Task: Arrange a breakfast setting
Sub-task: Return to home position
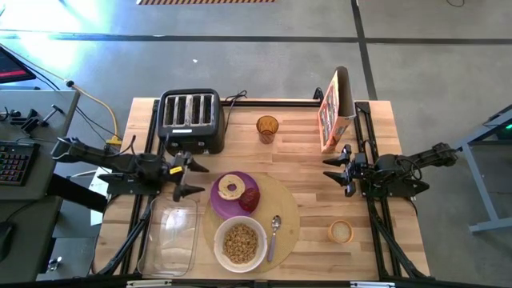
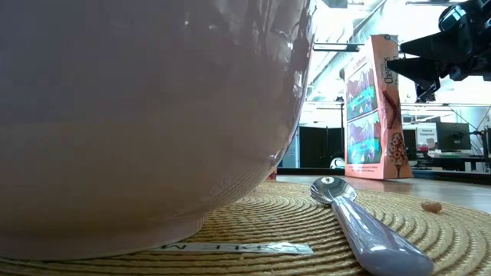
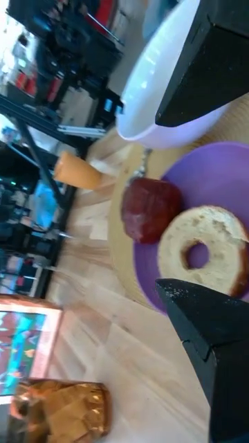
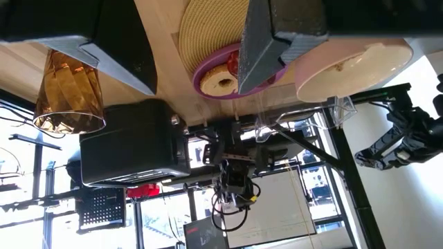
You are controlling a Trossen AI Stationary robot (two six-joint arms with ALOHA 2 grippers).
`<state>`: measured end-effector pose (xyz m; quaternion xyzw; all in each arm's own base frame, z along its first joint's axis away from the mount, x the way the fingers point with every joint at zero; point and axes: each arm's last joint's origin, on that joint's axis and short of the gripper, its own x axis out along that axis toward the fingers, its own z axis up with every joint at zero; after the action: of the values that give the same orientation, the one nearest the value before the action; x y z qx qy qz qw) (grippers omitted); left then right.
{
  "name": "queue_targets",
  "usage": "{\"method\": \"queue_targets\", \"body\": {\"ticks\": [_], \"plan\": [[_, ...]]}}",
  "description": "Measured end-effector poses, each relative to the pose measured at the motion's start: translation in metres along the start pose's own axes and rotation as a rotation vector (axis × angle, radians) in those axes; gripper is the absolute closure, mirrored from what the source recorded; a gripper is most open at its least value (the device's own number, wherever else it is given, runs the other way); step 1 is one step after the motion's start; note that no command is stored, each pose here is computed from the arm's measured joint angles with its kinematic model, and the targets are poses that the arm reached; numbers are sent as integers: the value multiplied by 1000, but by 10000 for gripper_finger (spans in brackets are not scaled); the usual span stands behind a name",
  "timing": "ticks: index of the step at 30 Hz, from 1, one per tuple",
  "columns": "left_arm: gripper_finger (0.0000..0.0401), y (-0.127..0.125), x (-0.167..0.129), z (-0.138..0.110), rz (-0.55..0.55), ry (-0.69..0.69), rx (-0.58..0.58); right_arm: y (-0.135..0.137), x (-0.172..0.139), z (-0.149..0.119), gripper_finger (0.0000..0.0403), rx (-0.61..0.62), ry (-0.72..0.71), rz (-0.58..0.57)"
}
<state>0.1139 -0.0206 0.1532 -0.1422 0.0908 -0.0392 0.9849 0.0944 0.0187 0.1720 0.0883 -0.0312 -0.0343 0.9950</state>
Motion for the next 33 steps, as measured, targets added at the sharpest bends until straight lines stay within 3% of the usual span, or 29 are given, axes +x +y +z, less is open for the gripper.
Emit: {"method": "queue_targets", "body": {"ticks": [8,21,33], "plan": [[34,-2,-8,9,-35,-110,-11,-1,0,0,214,-1,-1,-8],[34,-4,-16,17,-67,-208,-21,-17,3,3,214,-10,-33,-180],[34,1,-24,25,-37,-316,-30,-24,3,4,214,-14,-45,-248]]}}
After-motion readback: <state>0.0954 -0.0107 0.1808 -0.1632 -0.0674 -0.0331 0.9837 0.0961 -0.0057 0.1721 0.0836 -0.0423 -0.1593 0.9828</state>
